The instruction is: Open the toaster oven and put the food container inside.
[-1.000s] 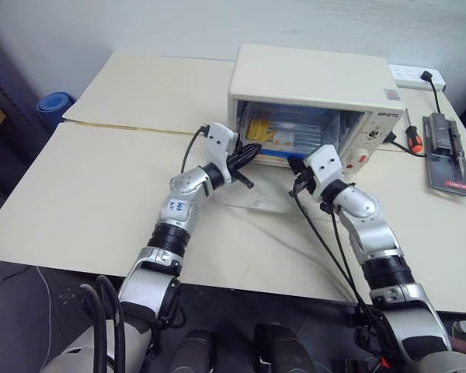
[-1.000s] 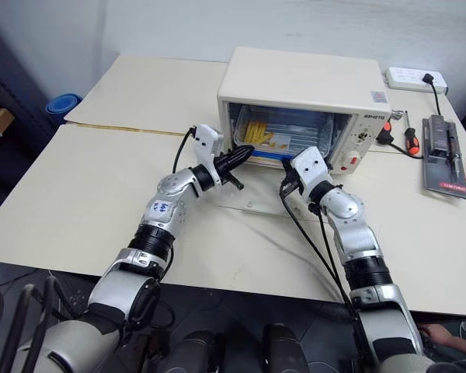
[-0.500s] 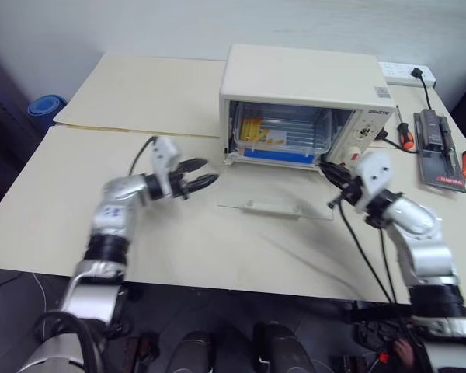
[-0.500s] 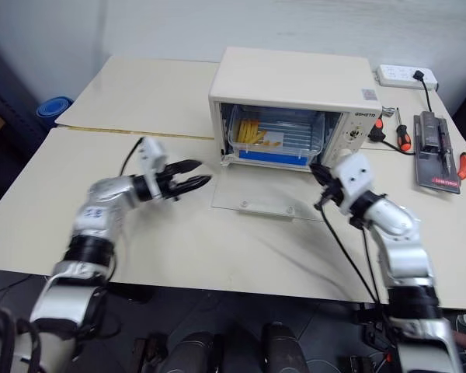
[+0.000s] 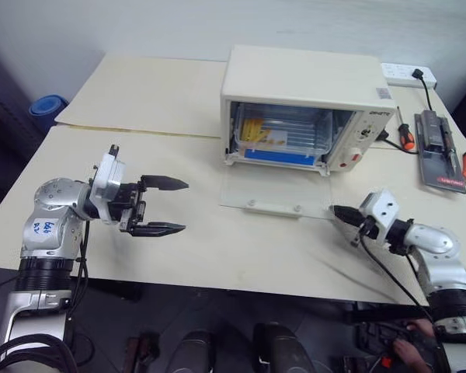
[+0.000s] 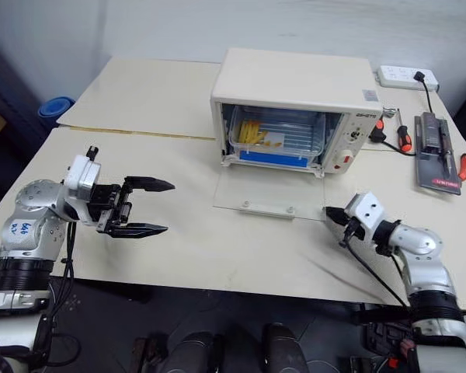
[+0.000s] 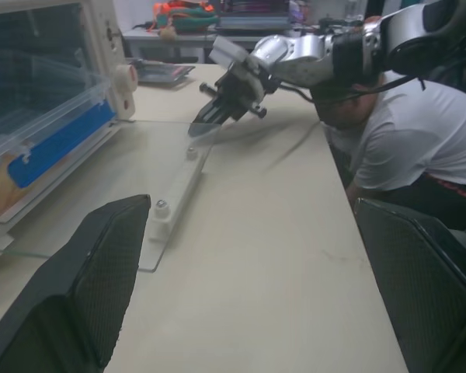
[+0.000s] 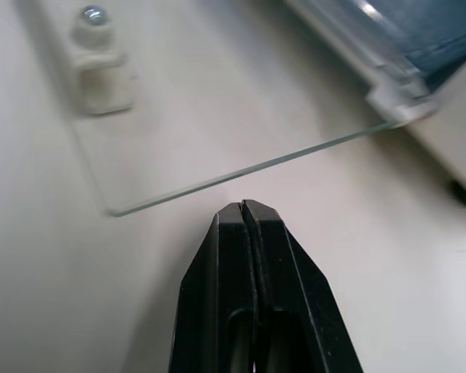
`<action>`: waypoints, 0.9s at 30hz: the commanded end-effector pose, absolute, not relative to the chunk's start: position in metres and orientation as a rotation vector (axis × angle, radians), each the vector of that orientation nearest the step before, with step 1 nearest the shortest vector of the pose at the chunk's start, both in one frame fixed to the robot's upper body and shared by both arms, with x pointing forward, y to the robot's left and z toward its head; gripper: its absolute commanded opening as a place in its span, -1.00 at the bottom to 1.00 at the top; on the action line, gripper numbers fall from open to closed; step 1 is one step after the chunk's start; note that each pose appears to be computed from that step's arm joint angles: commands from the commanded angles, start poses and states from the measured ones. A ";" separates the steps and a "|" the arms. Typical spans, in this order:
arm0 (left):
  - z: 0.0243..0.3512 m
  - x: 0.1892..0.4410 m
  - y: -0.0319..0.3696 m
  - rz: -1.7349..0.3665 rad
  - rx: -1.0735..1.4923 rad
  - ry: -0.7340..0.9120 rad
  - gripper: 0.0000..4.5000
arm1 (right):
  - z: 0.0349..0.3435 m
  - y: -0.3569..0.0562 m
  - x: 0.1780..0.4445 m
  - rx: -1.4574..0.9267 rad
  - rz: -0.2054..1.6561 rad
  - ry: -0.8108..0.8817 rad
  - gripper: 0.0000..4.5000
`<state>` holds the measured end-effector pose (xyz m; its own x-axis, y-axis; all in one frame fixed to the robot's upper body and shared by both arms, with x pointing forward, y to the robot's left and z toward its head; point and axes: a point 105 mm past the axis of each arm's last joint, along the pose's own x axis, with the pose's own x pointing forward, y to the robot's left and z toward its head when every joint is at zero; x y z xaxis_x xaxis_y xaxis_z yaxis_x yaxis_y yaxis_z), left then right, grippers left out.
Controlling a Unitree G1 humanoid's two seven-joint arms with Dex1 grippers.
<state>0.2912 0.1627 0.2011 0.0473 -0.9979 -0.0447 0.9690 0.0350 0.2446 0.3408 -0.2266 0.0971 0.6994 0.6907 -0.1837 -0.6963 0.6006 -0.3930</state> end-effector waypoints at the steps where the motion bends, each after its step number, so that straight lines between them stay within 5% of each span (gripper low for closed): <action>1: 0.214 0.288 0.162 -1.489 0.184 -0.217 1.00 | 0.122 -0.213 0.343 -0.455 0.839 -0.128 -1.00; 13: 0.218 0.316 0.190 -1.130 0.123 -0.304 1.00 | 0.216 -0.213 0.340 -0.149 0.709 -0.527 -1.00; 20: 0.190 0.325 0.212 -0.971 0.244 -0.207 1.00 | 0.226 -0.203 0.315 -0.088 0.835 -0.464 -1.00; 27: 0.158 0.302 0.224 -0.945 0.326 -0.119 1.00 | 0.157 -0.204 0.266 -0.355 1.058 -0.177 -0.15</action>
<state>0.3056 0.2236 0.1419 0.5832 -0.8104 -0.0564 0.7949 0.5549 0.2455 0.2732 -0.2050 0.1542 0.5212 0.8534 0.0000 -0.8133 0.4967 -0.3030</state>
